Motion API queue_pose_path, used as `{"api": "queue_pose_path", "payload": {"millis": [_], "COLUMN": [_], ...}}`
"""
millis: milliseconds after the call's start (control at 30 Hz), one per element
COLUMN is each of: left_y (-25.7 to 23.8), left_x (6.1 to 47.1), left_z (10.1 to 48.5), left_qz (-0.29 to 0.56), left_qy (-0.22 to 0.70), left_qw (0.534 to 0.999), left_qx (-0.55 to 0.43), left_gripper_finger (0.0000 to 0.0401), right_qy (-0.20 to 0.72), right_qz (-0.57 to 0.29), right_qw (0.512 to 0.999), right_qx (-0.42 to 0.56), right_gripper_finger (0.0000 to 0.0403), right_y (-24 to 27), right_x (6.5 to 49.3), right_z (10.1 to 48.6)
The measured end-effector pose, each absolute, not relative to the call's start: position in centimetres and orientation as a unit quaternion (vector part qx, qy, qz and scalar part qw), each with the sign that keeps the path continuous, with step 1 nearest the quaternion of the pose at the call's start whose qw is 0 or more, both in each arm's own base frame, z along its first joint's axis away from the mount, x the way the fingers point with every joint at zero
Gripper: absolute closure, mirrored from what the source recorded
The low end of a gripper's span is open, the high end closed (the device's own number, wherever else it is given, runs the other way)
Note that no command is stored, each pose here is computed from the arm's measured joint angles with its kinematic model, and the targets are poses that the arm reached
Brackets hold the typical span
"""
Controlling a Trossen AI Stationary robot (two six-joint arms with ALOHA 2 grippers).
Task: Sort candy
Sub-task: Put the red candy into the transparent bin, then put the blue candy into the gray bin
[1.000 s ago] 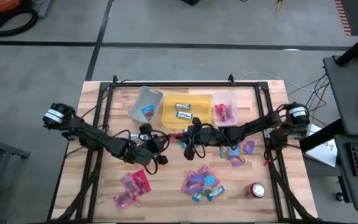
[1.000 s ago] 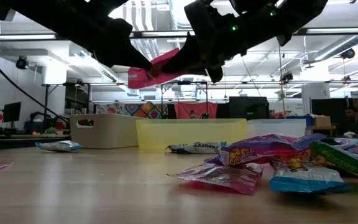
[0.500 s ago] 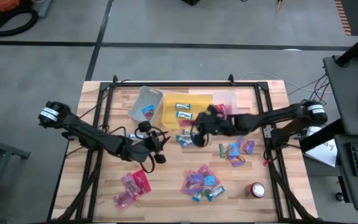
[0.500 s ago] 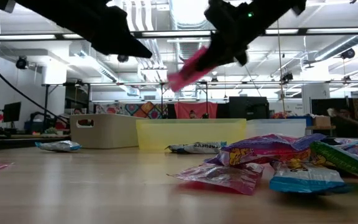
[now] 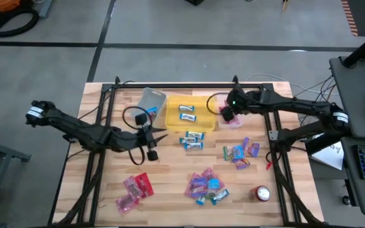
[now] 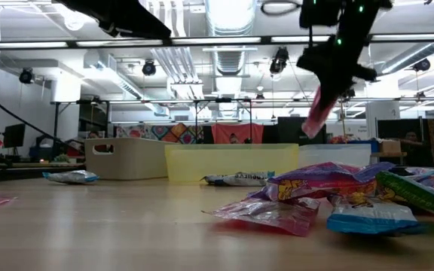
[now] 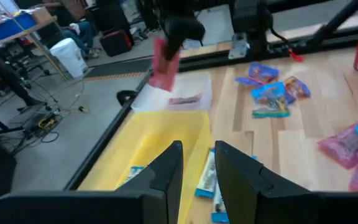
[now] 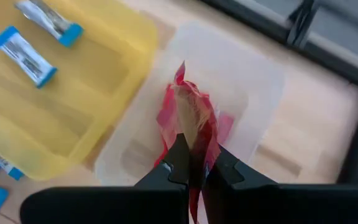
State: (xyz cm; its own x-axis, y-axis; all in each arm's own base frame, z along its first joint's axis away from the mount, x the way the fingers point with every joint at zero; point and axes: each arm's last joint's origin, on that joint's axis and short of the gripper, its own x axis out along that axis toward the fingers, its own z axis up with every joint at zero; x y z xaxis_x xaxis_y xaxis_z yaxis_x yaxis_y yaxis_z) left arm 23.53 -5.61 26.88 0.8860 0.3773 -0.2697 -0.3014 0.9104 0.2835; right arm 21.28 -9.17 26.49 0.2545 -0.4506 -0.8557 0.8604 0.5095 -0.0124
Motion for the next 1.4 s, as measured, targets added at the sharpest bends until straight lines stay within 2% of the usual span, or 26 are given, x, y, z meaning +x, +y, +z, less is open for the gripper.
{"api": "queue_pose_path", "payload": {"millis": [133, 300, 700, 800, 933, 1200, 1400], "left_y": [-5.0, -4.7, -4.7, -4.9, -5.1, -5.0, -5.0], "left_x": [22.6, 21.6, 21.5, 21.4, 21.2, 21.1, 21.1], "left_z": [27.6, 28.0, 27.0, 26.6, 26.0, 25.7, 25.7], "left_qz": [0.181, 0.181, 0.169, 0.134, 0.090, 0.094, 0.095], "left_qy": [0.151, 0.154, 0.192, 0.213, 0.241, 0.255, 0.254], "left_qw": [0.965, 0.965, 0.959, 0.961, 0.962, 0.959, 0.959], "left_qx": [0.111, 0.112, 0.124, 0.118, 0.097, 0.084, 0.080], "left_gripper_finger": [0.0324, 0.0324, 0.0324, 0.0324, 0.0324, 0.0324, 0.0324], "right_qy": [0.432, 0.417, 0.407, 0.408, 0.408, 0.413, 0.417], "right_qz": [-0.426, -0.398, -0.397, -0.397, -0.398, -0.402, -0.410], "right_qw": [0.746, 0.759, 0.765, 0.764, 0.764, 0.759, 0.753], "right_qx": [0.277, 0.304, 0.302, 0.302, 0.302, 0.302, 0.301], "right_gripper_finger": [0.0391, 0.0391, 0.0390, 0.0386, 0.0356, 0.0269, 0.0234], "right_y": [-10.9, -12.4, -13.1, -13.1, -13.1, -13.0, -12.9], "right_x": [20.6, 20.7, 21.2, 21.2, 21.2, 21.1, 20.8], "right_z": [24.8, 23.2, 21.8, 21.7, 21.7, 21.8, 23.5]}}
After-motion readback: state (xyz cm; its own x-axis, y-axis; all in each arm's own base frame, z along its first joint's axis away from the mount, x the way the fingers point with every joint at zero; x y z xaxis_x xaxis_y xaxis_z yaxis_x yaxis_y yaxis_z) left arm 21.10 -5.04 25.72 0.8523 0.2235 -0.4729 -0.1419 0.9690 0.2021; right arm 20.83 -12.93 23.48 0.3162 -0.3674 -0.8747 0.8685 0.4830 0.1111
